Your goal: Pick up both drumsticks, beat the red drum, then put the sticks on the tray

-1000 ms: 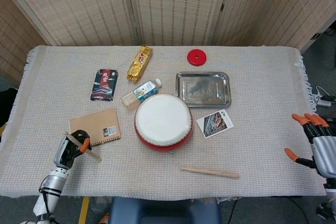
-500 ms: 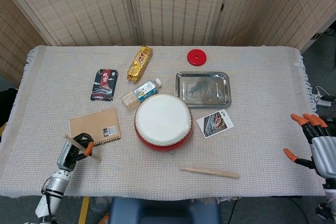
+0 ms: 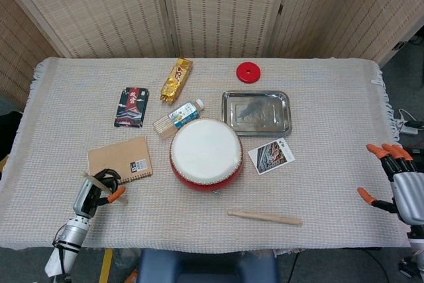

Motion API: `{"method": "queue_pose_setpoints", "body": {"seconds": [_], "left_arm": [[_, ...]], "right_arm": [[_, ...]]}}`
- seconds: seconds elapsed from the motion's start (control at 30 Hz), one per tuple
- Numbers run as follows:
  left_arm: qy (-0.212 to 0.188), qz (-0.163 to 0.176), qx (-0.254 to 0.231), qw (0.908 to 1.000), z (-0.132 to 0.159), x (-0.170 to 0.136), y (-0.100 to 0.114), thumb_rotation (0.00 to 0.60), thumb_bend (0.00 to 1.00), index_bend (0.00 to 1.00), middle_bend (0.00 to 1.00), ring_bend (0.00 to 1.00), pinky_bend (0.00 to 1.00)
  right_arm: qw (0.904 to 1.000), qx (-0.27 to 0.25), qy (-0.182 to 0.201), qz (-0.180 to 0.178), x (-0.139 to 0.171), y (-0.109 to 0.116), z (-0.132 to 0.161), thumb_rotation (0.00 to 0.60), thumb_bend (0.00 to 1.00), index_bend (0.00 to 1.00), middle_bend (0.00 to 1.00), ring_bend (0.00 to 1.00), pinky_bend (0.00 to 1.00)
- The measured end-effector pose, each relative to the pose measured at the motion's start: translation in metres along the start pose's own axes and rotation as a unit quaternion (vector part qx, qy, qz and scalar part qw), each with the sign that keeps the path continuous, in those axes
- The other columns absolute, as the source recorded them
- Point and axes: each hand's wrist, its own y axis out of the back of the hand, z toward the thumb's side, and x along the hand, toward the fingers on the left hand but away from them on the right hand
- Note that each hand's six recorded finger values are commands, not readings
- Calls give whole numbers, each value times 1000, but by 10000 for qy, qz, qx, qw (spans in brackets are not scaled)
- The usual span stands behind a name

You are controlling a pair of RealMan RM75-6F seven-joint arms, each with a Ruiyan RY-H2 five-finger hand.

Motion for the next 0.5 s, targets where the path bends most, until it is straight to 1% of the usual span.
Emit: {"method": "queue_pose_setpoints", "body": {"seconds": [0.03,0.1,0.2,0.23,0.33,0.43,0.5], "left_arm": [[-8,-6,22,10000,0,0,0,582,254,401,712,641,691],[-41,-13,76,10000,2,-1,0,582,253,402,711,638,691],[-92,24,131,9999,3,-1,0,587,252,478,737,657,705],[-99,41,155,9998,3,-1,0,593,252,523,759,679,720],[-111,123,245,9996,2,0,0,600,254,616,810,730,756],[-108,193,318,9992,0,0,-1,600,253,669,846,761,778],[-123,222,383,9989,-1,0,-1,600,254,704,878,792,810]], "right_arm": [[10000,4,-1,-1,0,0,0,600,124,152,183,28,115],[10000,29,-3,-8,0,0,0,600,124,152,183,28,115],[10000,33,-1,-21,1,0,0,600,123,152,183,28,115],[10000,21,3,-25,1,1,0,600,124,152,183,28,115],[10000,11,2,-42,2,2,0,600,124,152,183,28,115],[10000,7,-5,-56,3,3,0,600,123,152,183,28,115],[10000,7,2,-60,3,3,0,600,124,152,183,28,115]]}}
